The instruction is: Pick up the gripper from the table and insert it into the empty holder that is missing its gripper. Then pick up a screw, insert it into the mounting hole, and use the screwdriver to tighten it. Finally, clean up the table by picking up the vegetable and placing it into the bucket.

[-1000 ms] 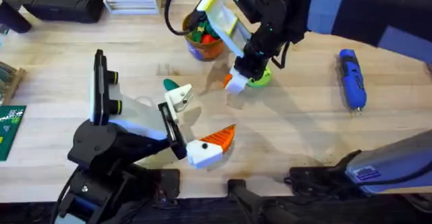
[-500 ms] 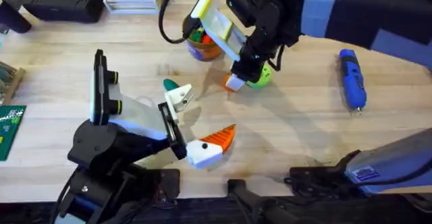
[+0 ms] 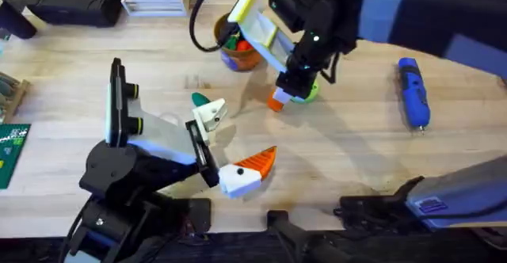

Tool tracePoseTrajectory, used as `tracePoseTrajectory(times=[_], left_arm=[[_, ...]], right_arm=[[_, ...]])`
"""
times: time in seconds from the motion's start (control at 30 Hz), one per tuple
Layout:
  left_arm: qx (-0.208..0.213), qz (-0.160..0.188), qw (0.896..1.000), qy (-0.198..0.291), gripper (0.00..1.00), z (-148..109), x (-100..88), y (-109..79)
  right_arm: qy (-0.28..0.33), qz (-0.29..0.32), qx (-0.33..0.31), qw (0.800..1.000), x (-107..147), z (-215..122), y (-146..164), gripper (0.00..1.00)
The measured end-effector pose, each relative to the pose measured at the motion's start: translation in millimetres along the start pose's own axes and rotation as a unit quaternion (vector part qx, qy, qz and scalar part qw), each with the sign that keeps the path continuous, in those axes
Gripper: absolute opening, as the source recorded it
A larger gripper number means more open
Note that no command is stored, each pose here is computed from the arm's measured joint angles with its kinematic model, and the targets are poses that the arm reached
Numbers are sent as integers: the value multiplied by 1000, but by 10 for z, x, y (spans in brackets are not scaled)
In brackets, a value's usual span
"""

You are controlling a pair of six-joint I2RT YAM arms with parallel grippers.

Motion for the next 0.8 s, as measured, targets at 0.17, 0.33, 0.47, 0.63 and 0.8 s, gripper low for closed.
tracePoseTrajectory(times=[0.17, 0.33, 0.47, 0.63, 0.8], left_arm=[[0, 0, 1000, 0, 985, 0, 0, 0], [0, 0, 1000, 0, 985, 0, 0, 0], [0, 0, 1000, 0, 985, 0, 0, 0], [0, 0, 1000, 0, 985, 0, 0, 0], [0, 0, 1000, 0, 985, 0, 0, 0]], right_arm=[[-45, 33, 31, 998, 142, -488, 16, 8], [-112, 122, 77, 983, 458, -1085, -64, 8], [-146, 216, 79, 962, 841, -1405, -132, 8], [-183, 308, 61, 932, 1221, -1572, -129, 8], [-226, 358, 29, 905, 1441, -1394, 77, 8]])
Point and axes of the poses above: each hand's point on the last joint's axis, 136 mm out from that joint toward the fingers, its own z axis out along the fingers, its own y axis along the line the jaws close on, x = y × z, the point moved 8 cm from there along -z, back along the fingers, and after that the axes turned 2 degrees about -z, right-handed, at the moved point
